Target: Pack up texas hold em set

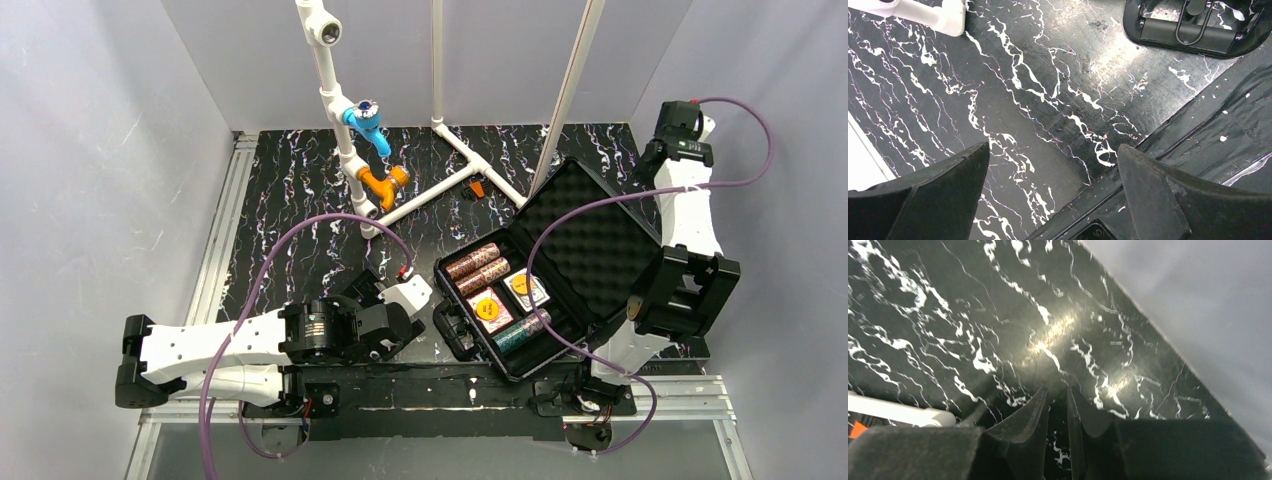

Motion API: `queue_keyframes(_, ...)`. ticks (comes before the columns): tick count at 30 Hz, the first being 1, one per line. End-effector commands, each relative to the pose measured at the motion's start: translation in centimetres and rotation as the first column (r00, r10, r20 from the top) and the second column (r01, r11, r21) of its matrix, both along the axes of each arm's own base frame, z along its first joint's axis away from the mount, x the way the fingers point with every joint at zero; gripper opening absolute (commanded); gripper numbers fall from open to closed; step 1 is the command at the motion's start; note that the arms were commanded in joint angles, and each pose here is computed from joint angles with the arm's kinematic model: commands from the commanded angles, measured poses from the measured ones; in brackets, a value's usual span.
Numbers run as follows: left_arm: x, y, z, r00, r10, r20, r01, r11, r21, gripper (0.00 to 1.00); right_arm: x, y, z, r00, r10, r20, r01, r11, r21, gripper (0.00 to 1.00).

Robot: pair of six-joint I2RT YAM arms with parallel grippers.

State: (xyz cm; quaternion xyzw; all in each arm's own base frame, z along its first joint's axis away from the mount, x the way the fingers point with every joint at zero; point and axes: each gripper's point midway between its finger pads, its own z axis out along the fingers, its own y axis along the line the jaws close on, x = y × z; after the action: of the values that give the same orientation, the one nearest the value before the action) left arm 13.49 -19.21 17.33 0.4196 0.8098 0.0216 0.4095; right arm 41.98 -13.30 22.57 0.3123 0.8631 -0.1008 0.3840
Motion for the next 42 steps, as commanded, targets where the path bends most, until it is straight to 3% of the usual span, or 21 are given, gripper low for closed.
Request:
queue_keyframes(1,0.0,0.6,0.3,1.0,0.008,0.005,-0.008,1.0,0.002,0.99,-0.2,0.8,-2.5,1.0,-0.015,-0.022,0.016,0.998,0.066,0.28)
queue_keyframes(9,-0.1,0.6,0.4,1.0,0.006,0.002,-0.006,1.0,-0.01,0.99,-1.4,1.2,-7.6,0.991,-0.021,-0.128,0.036,0.993,0.113,0.26)
queue_keyframes(17,-0.1,0.6,0.4,1.0,0.003,0.001,-0.003,1.0,-0.007,0.99,-1.6,3.1,-8.9,0.989,0.059,-0.139,-0.03,0.979,0.202,0.21)
queue_keyframes(21,-0.1,0.7,0.5,1.0,0.004,0.004,-0.004,1.0,-0.011,0.99,-2.1,5.0,-9.4,0.985,0.116,-0.13,-0.075,0.956,0.285,0.13)
queue_keyframes(26,-0.2,0.6,0.5,1.0,0.0,-0.002,0.0,1.0,-0.011,0.99,-2.8,7.0,-9.2,0.982,0.165,-0.095,-0.125,0.933,0.337,0.08)
queue_keyframes(42,-0.2,0.6,0.2,1.0,0.002,-0.002,-0.002,1.0,-0.002,0.99,-4.0,9.8,-5.9,0.959,0.284,-0.004,-0.259,0.882,0.394,0.08)
